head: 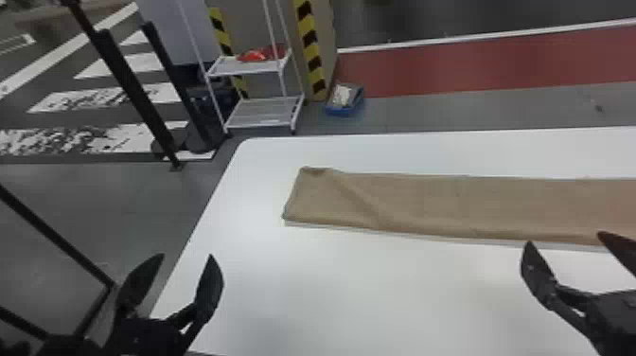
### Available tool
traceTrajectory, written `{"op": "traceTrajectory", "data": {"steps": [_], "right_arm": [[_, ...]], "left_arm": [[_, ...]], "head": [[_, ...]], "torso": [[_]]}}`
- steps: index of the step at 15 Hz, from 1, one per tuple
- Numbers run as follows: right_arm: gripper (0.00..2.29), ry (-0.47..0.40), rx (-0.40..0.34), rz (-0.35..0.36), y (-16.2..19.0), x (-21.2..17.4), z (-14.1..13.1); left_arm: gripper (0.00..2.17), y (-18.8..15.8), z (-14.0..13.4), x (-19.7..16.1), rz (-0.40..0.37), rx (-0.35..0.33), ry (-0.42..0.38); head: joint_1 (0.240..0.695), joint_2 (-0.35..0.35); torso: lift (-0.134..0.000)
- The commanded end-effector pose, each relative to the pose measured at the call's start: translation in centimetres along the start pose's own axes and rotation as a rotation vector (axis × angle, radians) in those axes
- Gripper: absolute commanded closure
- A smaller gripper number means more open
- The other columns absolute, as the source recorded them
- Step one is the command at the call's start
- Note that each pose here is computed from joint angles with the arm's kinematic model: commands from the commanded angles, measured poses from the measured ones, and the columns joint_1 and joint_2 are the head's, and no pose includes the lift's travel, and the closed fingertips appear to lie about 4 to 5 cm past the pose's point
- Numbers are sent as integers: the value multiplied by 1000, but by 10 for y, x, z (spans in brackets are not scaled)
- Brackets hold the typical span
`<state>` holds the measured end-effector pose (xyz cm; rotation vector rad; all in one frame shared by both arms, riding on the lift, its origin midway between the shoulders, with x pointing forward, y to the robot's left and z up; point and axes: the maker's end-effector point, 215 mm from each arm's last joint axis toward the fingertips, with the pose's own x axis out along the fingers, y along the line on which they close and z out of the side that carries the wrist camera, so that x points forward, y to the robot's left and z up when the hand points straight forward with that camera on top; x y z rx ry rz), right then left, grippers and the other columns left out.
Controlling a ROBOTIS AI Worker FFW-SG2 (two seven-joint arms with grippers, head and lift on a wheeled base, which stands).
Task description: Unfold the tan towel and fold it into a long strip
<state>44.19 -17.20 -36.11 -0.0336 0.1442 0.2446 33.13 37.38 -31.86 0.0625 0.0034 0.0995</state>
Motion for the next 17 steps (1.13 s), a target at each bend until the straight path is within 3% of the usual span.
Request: {"op": "traceTrajectory", "data": {"steps": [1, 11, 17], "right_arm": [[90, -4, 3, 1, -1, 0, 2], [90, -109, 12, 22, 8, -19, 29], [90, -101, 18, 21, 11, -18, 24]], "left_arm": [[198, 2, -4, 2, -2, -3, 17], [191, 9, -13, 12, 9, -33, 25], [191, 9, -14, 12, 8, -34, 24]], "head": [[695, 290], [695, 307], [695, 314]], "torso": [[-123], [-123], [-123]]}}
